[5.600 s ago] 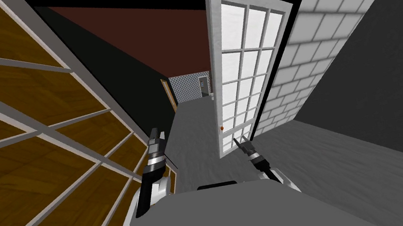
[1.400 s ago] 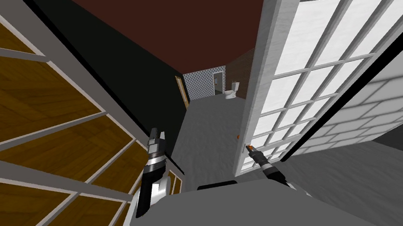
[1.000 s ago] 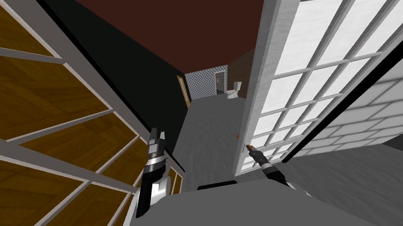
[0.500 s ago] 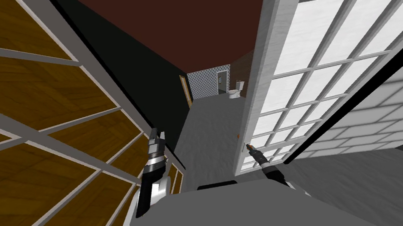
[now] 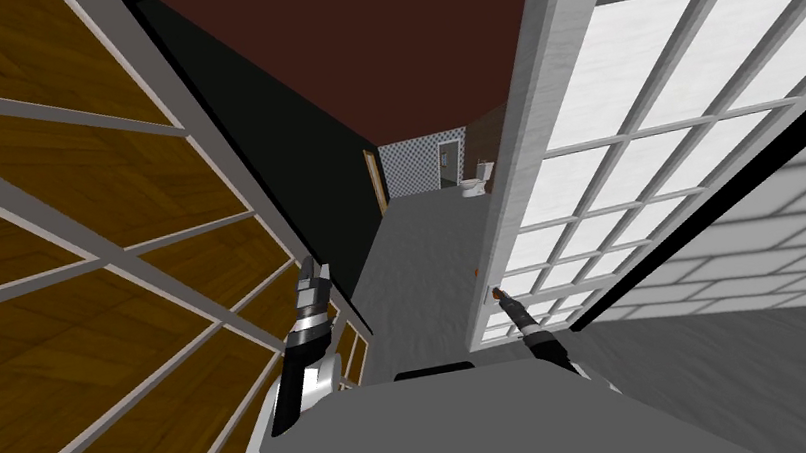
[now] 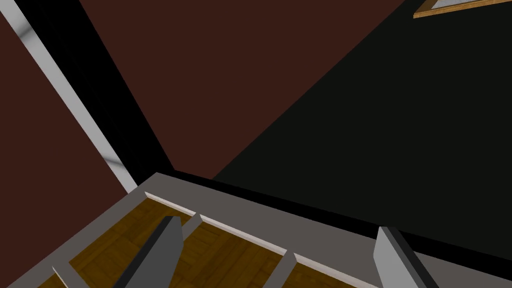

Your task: Pull the door open

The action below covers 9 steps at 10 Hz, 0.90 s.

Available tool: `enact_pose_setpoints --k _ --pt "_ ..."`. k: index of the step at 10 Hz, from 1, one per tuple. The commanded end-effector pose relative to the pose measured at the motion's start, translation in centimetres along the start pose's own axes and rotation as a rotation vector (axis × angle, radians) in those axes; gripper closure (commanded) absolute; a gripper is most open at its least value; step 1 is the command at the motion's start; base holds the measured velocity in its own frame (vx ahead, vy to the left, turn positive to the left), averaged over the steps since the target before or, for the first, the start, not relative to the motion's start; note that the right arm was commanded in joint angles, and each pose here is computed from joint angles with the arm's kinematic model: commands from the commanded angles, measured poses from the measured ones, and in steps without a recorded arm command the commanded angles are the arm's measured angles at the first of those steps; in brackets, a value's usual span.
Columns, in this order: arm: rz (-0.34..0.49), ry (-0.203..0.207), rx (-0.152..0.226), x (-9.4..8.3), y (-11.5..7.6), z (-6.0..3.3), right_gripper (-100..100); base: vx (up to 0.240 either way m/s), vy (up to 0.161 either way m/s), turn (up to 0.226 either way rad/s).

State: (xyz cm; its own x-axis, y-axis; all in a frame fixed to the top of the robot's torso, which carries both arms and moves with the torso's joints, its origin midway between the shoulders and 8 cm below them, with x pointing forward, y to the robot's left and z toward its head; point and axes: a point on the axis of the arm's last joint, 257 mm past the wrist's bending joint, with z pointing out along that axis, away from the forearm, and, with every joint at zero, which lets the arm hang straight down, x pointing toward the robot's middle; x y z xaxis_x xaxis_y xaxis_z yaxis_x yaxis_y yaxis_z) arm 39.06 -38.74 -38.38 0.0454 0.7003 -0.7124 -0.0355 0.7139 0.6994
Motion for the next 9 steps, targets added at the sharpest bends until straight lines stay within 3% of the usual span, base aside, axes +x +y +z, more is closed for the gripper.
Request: enact_pose_setpoints --k 1,9 --pt "0.037 0.0 -0.004 0.27 0.28 0.08 100 -0.036 -0.021 0.034" --pt "0.291 -0.035 0.009 -0.21 0.19 0.63 100 -0.048 -0.028 0.068"
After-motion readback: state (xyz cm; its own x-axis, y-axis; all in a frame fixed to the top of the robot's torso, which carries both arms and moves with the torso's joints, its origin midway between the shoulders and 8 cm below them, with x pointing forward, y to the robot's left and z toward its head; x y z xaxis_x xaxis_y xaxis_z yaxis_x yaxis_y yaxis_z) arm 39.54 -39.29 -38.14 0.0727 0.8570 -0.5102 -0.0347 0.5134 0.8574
